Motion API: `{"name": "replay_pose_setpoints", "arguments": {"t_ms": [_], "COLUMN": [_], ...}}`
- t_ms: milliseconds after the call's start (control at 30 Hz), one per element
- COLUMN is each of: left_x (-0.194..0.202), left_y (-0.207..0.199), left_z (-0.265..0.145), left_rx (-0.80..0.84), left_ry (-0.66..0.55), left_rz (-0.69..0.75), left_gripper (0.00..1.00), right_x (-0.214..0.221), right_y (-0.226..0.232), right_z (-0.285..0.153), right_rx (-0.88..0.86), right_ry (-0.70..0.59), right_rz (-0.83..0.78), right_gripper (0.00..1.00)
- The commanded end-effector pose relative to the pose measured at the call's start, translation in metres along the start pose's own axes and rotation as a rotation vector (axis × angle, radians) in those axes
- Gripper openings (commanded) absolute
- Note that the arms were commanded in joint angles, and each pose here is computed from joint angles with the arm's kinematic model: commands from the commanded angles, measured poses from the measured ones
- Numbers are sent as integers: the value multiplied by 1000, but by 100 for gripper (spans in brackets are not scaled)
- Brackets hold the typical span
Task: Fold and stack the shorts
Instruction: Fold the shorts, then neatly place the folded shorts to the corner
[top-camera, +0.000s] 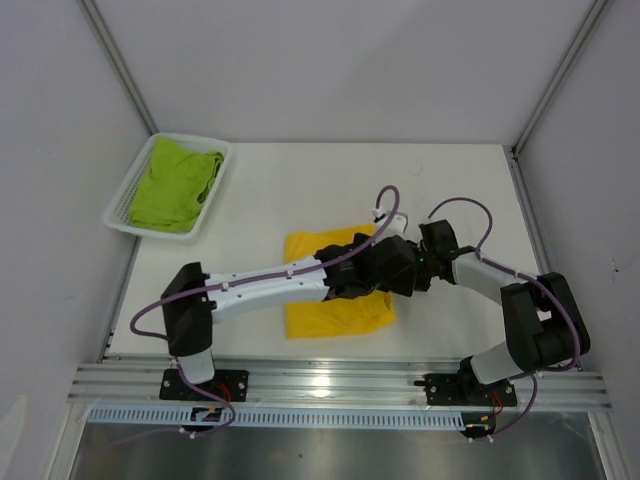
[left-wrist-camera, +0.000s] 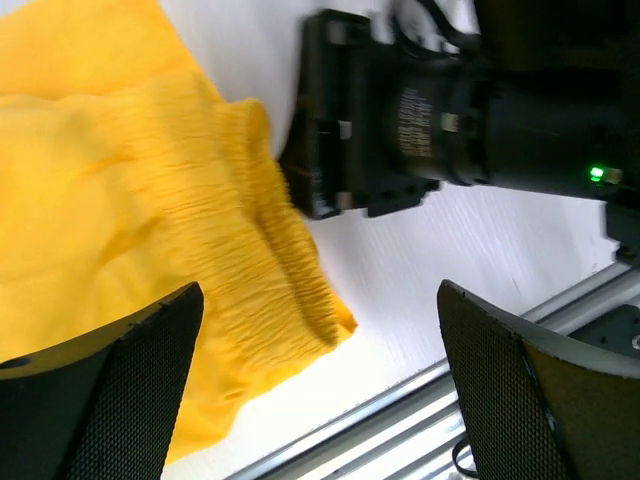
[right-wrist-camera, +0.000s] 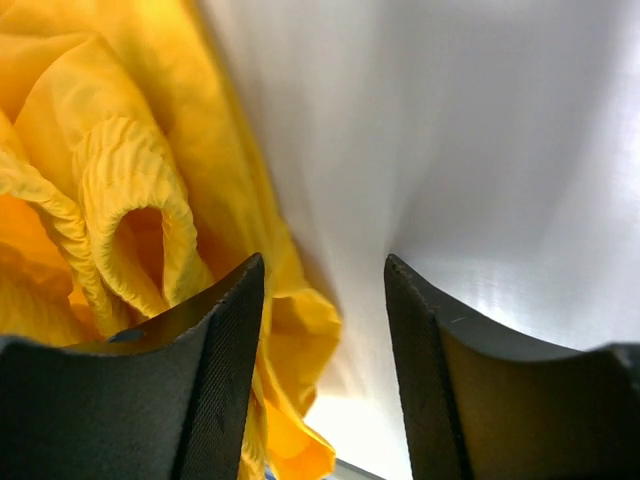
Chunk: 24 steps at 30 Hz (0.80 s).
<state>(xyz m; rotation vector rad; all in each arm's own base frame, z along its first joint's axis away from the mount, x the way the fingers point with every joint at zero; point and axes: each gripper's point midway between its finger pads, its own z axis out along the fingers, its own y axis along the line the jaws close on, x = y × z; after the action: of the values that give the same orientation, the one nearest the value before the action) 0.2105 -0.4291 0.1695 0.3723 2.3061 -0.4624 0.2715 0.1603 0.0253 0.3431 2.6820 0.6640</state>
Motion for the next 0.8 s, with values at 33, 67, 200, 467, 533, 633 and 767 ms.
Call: {"name": "replay_pose_setpoints", "arguments": {"t_ms": [33, 67, 200, 467, 533, 633, 767], "left_x": [-61, -66, -60, -37, -19, -1, 20], "left_y": [27, 35, 85, 153, 165, 176, 186], "left_z": [-50, -56, -64, -68, -60, -49, -34], "left_rx": [90, 86, 54, -14, -40, -67, -110], "left_ry": [-144, -159, -166, -147, -115, -82, -36], "left_rz": [-108, -121, -173, -204, -196, -180, -161], "left_gripper": [99, 99, 99, 99, 99, 99, 99], "right_x": [7, 1, -17, -38, -39, -31, -17], "right_y": [-45, -45, -42, 14, 34, 57, 68], "right_z": [-13, -18, -32, -71, -83, -86, -72], "right_rx": [187, 189, 195, -61, -166, -309, -414], "right_ry": [7, -13, -66, -156, -173, -119, -35], "right_rz": [12, 9, 13, -24, -38, -63, -56], "right_gripper": [56, 57, 59, 99, 99, 100, 100]}}
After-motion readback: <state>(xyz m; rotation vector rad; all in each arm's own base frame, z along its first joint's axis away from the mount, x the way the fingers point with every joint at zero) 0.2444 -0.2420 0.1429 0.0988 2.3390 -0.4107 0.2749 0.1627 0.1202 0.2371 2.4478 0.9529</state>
